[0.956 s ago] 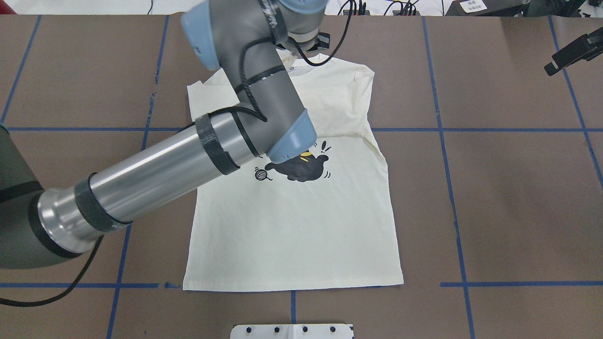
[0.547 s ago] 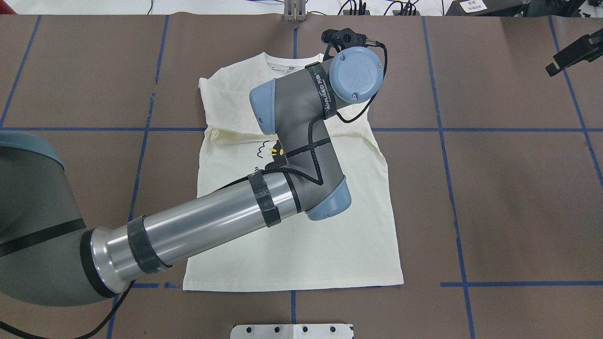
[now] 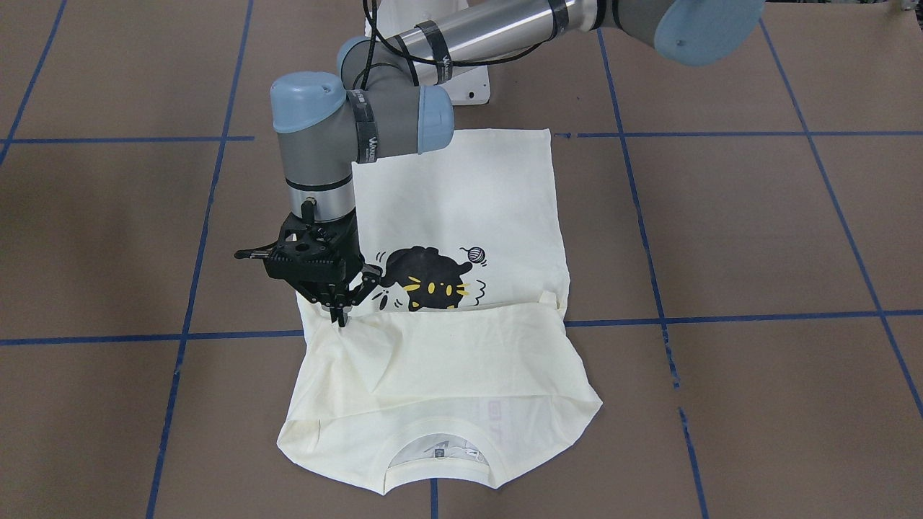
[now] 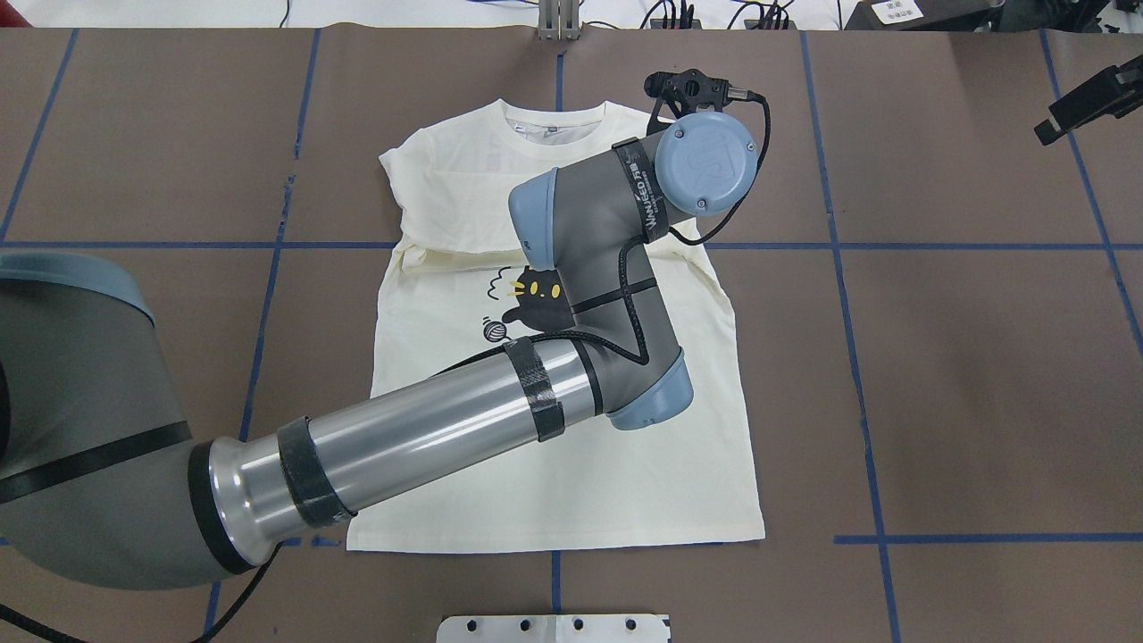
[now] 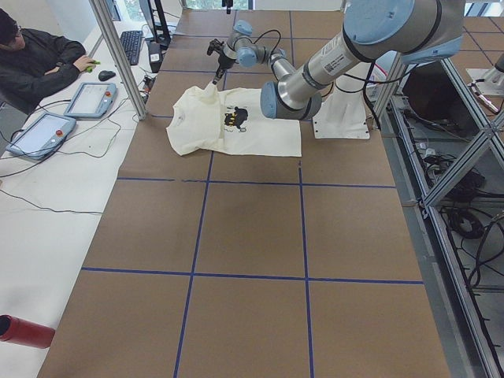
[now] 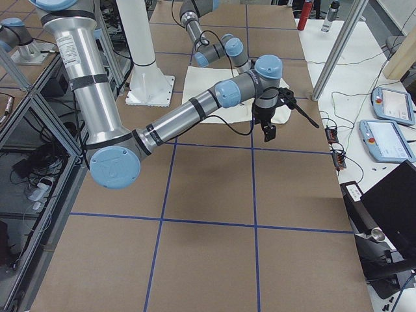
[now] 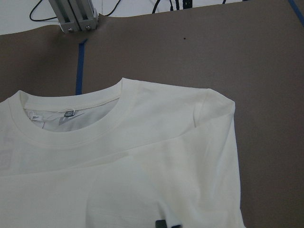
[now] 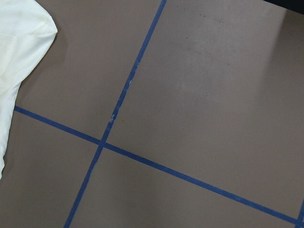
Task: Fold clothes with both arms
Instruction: 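Fold the held sleeve across the chest toward the other side, release, then move both grippers down to the shirt hem nearest the robot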
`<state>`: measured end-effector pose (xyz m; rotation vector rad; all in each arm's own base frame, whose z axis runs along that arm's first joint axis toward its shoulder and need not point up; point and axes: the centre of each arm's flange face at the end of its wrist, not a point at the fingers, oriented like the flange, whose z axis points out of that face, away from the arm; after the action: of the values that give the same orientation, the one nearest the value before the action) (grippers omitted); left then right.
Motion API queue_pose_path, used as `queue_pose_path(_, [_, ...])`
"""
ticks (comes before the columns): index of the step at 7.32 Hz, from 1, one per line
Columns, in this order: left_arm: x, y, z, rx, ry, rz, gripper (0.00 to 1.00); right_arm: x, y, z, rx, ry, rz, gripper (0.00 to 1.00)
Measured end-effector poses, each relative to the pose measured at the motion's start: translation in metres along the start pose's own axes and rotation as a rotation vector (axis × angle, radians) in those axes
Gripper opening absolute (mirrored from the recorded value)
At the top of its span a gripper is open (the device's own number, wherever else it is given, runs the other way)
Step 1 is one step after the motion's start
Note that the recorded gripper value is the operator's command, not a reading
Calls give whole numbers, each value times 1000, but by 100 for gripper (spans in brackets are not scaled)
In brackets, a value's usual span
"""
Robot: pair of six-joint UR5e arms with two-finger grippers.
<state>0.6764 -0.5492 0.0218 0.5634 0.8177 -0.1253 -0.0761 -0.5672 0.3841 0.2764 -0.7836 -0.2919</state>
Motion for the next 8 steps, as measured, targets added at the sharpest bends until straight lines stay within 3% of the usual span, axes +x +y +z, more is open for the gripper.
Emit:
queue_pose_path(2, [2, -8, -14, 28, 103, -68, 100, -2, -2, -1, 3, -2, -4, 100])
queue_pose_path(4, [-42, -24, -34, -58, 178, -21, 100, -20, -12, -4, 15, -10, -30, 99])
queue_pose_path(7, [-167, -27, -75, -90, 146, 167, 100, -114, -50, 9, 36, -46, -96, 100])
queue_pose_path(8, [-211, -21, -91, -93, 150, 211, 100, -157, -61, 22, 58, -26, -111, 100])
